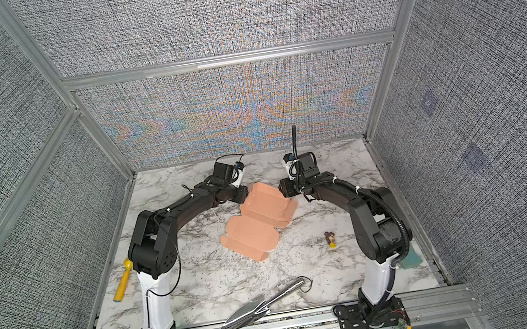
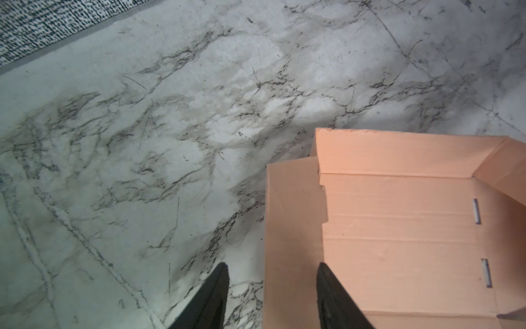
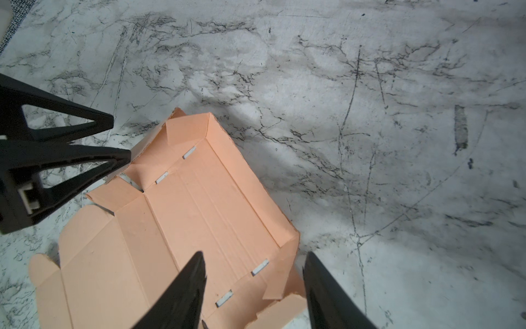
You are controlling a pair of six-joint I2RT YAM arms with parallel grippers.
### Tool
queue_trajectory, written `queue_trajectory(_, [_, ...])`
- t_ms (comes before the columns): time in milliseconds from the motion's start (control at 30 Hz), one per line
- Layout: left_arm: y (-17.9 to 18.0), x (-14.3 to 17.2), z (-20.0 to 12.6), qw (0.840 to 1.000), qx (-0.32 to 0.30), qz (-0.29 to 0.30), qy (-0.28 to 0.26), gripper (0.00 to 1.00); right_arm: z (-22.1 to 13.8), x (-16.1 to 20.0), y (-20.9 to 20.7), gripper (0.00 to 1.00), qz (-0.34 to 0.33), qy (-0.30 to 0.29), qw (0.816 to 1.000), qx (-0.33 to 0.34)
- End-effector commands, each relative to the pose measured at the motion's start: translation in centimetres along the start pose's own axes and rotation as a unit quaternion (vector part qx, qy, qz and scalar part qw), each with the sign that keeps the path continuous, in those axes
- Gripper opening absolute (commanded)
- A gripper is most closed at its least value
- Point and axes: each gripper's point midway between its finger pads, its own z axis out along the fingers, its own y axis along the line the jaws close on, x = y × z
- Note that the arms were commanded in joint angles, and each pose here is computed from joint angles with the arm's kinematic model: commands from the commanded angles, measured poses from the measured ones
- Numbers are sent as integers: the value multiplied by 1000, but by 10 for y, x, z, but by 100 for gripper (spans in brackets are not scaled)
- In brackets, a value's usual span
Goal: Assemble paper box
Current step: First fold the bottom flaps of a flat cardboard box at the center of the table.
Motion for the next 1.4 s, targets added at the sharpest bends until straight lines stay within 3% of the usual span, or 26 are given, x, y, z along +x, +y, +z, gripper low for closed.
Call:
queue_trajectory(0, [0,3,-1,1000,-14,4,11,53,5,-3,7,61,-29,15,999,-27])
queue_trajectory(167, [-2,-1,-4,1000,-16,6,8,53,20,-2,15,66,-59,55,994,-75])
queue_trajectory(500, [10,-11,-15,998,-51,-15,18,53,52,17,11,69,-105,125,982,-96])
queue_trajectory(1100, [33,-7,-18,996,-37,-74,18,52,66,30,-5,67,-125,180,974,-55])
queue_trajectory(1267, [36,-7,-22,996,-35,-81,14,52,72,37,2,59,-144,201,967,-56])
queue_trajectory(1367, [38,-4,-23,996,-36,-85,15,52,74,41,3,43,-159,208,964,-43])
